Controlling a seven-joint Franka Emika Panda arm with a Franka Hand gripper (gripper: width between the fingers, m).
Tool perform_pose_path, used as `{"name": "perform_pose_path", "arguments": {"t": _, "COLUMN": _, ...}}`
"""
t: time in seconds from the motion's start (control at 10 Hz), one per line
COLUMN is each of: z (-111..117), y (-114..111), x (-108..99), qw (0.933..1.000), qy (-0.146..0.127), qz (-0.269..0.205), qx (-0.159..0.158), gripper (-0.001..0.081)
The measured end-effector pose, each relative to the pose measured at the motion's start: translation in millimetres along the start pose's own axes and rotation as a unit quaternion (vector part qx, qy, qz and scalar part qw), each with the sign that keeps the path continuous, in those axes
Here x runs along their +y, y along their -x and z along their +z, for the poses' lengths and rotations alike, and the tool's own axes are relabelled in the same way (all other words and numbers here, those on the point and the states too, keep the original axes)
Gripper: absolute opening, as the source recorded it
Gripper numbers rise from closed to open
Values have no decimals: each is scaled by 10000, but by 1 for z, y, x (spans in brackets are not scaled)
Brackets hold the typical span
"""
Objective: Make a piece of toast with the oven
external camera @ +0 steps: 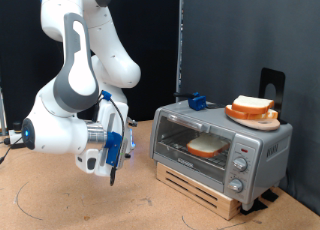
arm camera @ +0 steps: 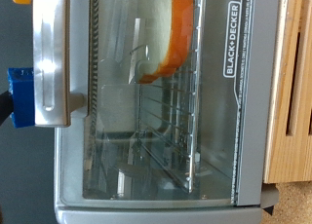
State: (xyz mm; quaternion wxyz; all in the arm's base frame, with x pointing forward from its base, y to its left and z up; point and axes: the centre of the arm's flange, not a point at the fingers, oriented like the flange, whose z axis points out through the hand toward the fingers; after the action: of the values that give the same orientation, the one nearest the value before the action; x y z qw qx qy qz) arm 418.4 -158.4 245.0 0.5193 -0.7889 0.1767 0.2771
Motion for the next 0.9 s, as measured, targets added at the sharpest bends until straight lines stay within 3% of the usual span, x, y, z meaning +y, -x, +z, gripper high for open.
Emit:
{"name": "perform_pose_path", "arguments": {"t": 0.2, "z": 6, "y": -19, "x": -8, "qw": 9997, "qy": -246, "qz": -21, "qx": 10, "gripper": 809}}
{"name": "perform_pose_path", "arguments": {"t": 0.3, "z": 8, "y": -29, "x": -13, "qw": 9992, "qy": -364, "qz": -81, "qx": -164, "gripper": 809}}
{"name": "perform_pose_path", "arguments": {"t": 0.5, "z": 9, "y": -50, "x": -28, "qw": 9972, "qy": -308, "qz": -307, "qx": -601, "gripper": 809}}
{"name": "perform_pose_path", "arguments": {"t": 0.6, "z": 10, "y": -62, "x": -36, "qw": 9967, "qy": -317, "qz": -323, "qx": -672, "gripper": 809}}
{"name": "perform_pose_path", "arguments": {"t": 0.9, "z": 12, "y": -93, "x": -56, "qw": 9983, "qy": -458, "qz": -270, "qx": -238, "gripper": 809}}
